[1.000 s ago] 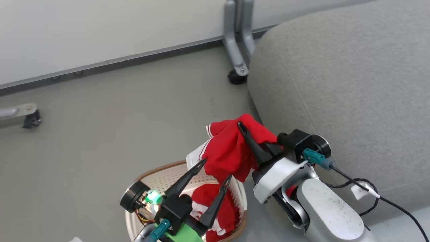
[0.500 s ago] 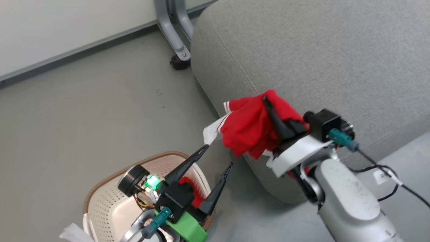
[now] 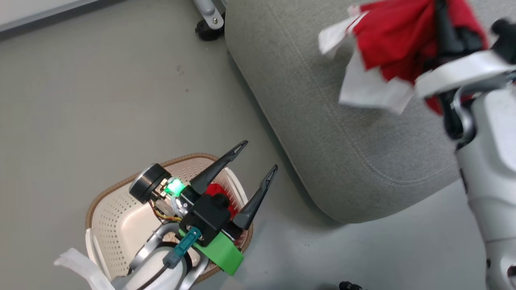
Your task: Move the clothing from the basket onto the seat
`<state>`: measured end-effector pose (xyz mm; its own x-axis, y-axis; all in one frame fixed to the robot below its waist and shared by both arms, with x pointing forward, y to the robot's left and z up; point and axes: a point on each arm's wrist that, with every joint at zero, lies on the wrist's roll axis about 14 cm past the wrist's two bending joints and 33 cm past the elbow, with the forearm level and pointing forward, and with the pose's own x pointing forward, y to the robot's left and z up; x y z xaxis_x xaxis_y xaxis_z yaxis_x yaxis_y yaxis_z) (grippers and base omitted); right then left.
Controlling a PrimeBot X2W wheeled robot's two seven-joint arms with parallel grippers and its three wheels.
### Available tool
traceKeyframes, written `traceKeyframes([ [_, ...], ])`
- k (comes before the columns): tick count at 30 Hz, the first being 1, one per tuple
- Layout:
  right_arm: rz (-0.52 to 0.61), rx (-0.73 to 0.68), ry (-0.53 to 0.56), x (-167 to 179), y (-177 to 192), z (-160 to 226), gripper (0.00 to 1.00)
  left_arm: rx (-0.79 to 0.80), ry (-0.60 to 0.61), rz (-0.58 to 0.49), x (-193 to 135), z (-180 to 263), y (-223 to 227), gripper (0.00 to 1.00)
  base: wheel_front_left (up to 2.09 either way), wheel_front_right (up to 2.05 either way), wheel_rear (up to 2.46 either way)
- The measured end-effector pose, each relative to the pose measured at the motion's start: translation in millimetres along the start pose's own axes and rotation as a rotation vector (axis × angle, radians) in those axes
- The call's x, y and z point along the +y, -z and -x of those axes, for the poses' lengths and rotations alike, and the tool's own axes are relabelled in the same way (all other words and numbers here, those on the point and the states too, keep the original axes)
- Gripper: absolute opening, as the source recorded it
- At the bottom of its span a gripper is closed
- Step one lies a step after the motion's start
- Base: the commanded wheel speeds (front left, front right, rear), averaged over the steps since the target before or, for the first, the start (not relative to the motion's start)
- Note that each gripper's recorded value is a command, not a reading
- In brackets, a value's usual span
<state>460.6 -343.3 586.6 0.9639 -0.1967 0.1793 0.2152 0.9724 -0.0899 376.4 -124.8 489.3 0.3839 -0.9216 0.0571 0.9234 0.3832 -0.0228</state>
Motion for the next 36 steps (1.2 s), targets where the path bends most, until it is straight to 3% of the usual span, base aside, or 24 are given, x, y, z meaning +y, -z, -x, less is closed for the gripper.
traceKeyframes([
  [6,-0.012,0.006,0.067,-20.5,8.4,-35.6,0.0,0.007,-0.043,0.008,22.3,5.9,11.2,1.0,0.0,0.0,0.0],
  [15,-0.115,0.251,0.201,-36.5,109.7,-18.7,0.0,0.032,-0.111,0.031,44.4,19.0,29.0,1.0,0.0,0.0,0.0],
  [16,-0.119,0.278,0.21,-36.5,120.4,-11.7,0.35,0.035,-0.12,0.033,46.6,20.6,30.7,1.0,0.0,0.0,0.0],
  [17,-0.125,0.294,0.222,-37.3,127.4,-6.3,0.91,0.037,-0.124,0.034,47.9,21.5,31.9,1.0,0.0,0.0,0.0],
  [18,-0.126,0.311,0.235,-38.9,134.3,0.2,1.0,0.036,-0.13,0.033,49.5,22.6,32.3,1.0,0.0,0.0,0.0],
  [24,-0.134,0.349,0.268,-35.3,148.5,36.1,1.0,0.027,-0.154,0.021,53.1,24.5,26.6,1.0,0.0,0.0,0.0],
  [36,-0.1,0.289,0.193,-6.8,119.5,89.4,1.0,-0.018,-0.231,0.023,44.6,33.0,2.0,1.0,0.0,0.0,0.0],
])
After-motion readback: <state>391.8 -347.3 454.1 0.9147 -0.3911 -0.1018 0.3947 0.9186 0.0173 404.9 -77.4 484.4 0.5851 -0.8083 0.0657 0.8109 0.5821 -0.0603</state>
